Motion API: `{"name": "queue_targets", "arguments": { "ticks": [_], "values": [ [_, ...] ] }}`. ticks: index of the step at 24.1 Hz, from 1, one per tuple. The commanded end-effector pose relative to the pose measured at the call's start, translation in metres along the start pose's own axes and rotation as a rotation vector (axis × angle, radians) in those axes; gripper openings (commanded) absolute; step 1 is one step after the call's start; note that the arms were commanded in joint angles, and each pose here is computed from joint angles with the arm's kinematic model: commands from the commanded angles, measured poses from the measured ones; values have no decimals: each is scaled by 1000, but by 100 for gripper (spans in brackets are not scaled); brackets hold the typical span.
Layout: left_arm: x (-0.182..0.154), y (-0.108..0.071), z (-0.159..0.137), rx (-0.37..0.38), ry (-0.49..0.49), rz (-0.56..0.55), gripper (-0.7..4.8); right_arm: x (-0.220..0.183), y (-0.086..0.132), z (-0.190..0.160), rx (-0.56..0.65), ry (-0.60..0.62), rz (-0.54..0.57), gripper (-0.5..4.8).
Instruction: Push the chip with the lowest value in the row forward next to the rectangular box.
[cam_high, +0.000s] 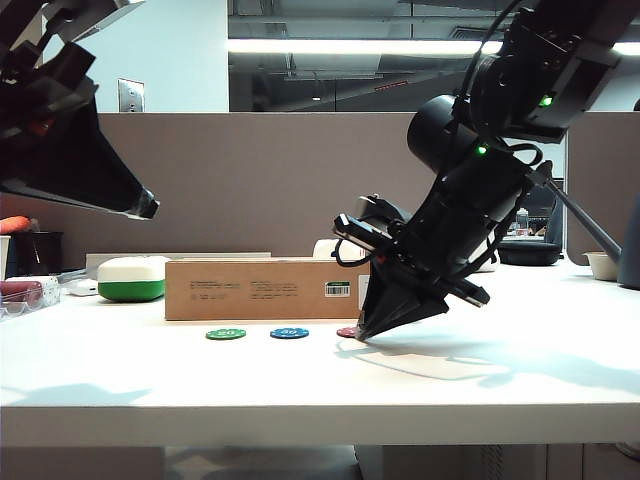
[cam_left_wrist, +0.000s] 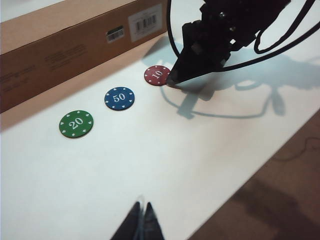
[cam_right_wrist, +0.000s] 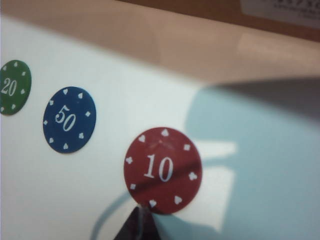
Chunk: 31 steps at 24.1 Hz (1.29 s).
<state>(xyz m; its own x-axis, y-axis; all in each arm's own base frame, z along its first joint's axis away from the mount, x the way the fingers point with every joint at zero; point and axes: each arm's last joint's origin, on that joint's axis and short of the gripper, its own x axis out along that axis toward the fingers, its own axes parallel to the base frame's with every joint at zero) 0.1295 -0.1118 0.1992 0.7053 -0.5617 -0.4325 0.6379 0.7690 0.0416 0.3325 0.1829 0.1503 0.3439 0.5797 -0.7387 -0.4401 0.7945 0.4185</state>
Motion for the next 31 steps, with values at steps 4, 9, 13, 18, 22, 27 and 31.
{"name": "queue_targets", "arguments": {
  "ticks": [4,9,13,18,22,27,31],
  "values": [
    [0,0,3,-1,-17,-1,-5,1,0,-1,-22,19,-12,-6],
    [0,0,3,0,-17,-1,-5,1,1,0,-26,9,-10,-6],
    [0,0,3,0,-17,-1,-5,1,0,0,-28,0,-27,-6],
    [0,0,3,0,-17,-1,-5,4,-1,2,-34,-19,-34,-6],
    [0,0,3,0,-17,-1,-5,7,-1,3,-44,-44,-51,-6],
    [0,0,3,0,-17,-1,-5,14,-4,2,-47,-53,-58,-6],
    [0,0,3,-1,-17,-1,-5,22,-8,-2,-41,-35,-66,-6]
  ]
}}
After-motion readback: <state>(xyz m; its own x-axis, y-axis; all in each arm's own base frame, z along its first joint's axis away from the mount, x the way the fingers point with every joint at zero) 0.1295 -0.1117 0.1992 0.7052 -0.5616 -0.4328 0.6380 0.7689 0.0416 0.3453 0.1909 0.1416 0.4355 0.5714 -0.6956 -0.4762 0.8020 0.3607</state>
